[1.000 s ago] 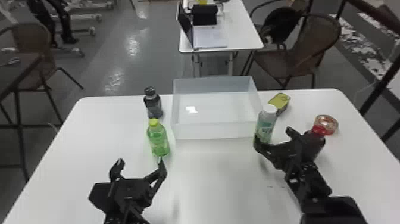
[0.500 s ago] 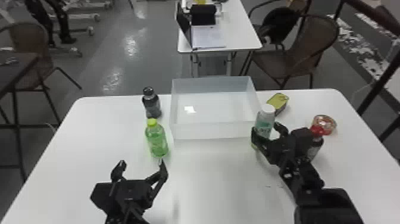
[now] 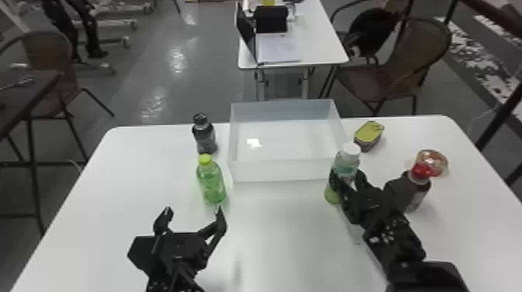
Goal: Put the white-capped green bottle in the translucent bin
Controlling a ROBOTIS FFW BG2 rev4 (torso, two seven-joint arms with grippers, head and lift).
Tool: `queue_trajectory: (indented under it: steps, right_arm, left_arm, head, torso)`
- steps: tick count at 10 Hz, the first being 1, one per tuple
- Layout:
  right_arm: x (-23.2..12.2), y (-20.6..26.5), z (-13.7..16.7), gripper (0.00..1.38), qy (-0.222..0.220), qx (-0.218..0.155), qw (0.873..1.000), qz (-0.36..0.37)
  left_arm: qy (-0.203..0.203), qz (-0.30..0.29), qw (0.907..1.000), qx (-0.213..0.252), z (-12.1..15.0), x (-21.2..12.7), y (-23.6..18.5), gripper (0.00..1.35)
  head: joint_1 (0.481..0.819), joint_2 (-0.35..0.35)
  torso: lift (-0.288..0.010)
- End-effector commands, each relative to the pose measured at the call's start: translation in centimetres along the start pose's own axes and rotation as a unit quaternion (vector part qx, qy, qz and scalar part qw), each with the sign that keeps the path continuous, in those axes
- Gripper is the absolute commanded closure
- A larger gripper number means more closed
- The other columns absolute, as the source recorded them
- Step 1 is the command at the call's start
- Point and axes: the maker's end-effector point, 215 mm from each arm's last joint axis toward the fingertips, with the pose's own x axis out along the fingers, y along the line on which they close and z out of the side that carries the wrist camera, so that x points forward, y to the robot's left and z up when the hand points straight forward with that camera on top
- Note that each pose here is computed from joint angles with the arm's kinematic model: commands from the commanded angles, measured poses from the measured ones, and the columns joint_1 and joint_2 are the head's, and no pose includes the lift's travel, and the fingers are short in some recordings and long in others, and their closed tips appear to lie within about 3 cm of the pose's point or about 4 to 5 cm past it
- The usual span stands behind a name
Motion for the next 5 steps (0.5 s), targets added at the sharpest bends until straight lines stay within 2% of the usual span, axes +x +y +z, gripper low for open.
queue_trajectory:
  steps: [1, 2, 5]
  right_arm:
    - [-0.8, 0.9, 1.1, 0.9, -0.013, 0.012, 1.0, 0.008]
    - [-0.8, 0.8, 3.0, 0.9, -0.03, 0.014, 0.999, 0.008]
    - [1.3, 0.7, 12.9, 0.9, -0.112, -0.007, 0.993, 0.024]
  left_arm:
    - [-0.002, -0.001, 1.0, 0.001, 0.1, 0.2, 0.0, 0.13]
    - [-0.003, -0.001, 1.0, 0.001, 0.2, 0.3, 0.0, 0.13]
    - [-0.002, -0.003, 1.0, 0.002, 0.1, 0.7, -0.1, 0.13]
  head:
    - [0.695, 0.098]
    - [0.695, 0.103]
    - [0.695, 0.1]
  torso:
    - [-0.077]
    - [-0.077]
    - [-0.077]
